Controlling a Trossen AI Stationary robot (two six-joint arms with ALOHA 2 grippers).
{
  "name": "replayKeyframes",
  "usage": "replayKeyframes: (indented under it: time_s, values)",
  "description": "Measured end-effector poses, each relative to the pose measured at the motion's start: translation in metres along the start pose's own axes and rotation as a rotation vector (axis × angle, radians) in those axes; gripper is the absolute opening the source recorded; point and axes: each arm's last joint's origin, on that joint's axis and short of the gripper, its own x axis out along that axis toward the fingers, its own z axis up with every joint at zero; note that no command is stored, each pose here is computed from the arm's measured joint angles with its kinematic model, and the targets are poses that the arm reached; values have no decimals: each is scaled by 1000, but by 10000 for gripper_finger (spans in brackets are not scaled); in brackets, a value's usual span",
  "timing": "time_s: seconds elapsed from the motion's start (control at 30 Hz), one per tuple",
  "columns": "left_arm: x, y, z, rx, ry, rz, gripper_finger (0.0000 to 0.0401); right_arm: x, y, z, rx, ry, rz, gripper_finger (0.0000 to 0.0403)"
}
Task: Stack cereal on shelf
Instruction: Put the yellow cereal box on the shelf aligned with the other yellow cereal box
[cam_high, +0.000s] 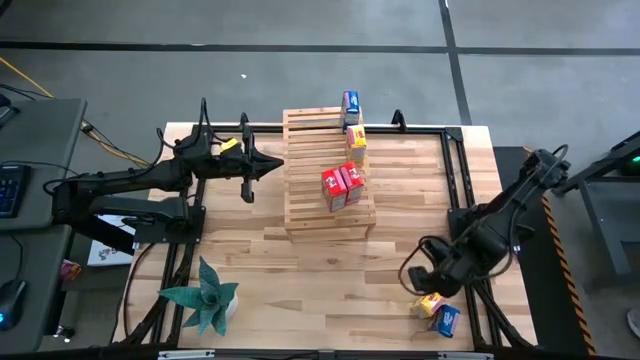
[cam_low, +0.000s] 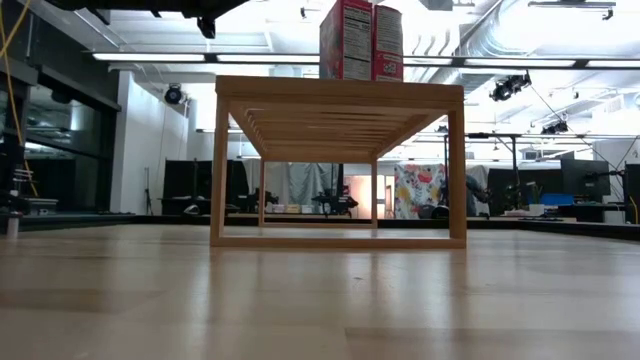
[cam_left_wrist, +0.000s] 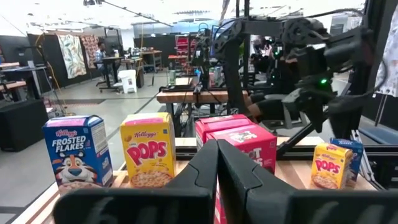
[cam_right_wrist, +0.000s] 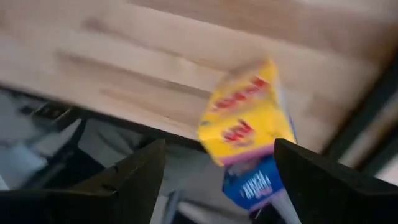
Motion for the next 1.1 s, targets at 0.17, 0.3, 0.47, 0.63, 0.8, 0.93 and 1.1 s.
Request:
replayKeyframes:
  time_s: [0.17,0.3,0.47,0.63,0.8,0.93,1.1]
  values:
    - [0,0,-1,9,6,-1,3,0,16,-13,-262,-156,-39,291]
    - [2,0,-2,28,13,-1,3,-2,27,-21,-434,-175,-182,291]
    - [2,0,-2,4,13,-1,3,8,31,-31,-687,-13,-394,291]
    - [2,0,-2,-13,12,-1,3,30,34,-37,-1140,102,-472,291]
    - [2,0,-3,-15,18,-1,3,47,39,-37,-1358,126,-544,291]
    - [2,0,-2,-32,14,-1,3,54,39,-37,-1396,169,-569,291]
    - [2,0,-2,-50,16,0,3,52,36,-37,-1386,242,-598,291]
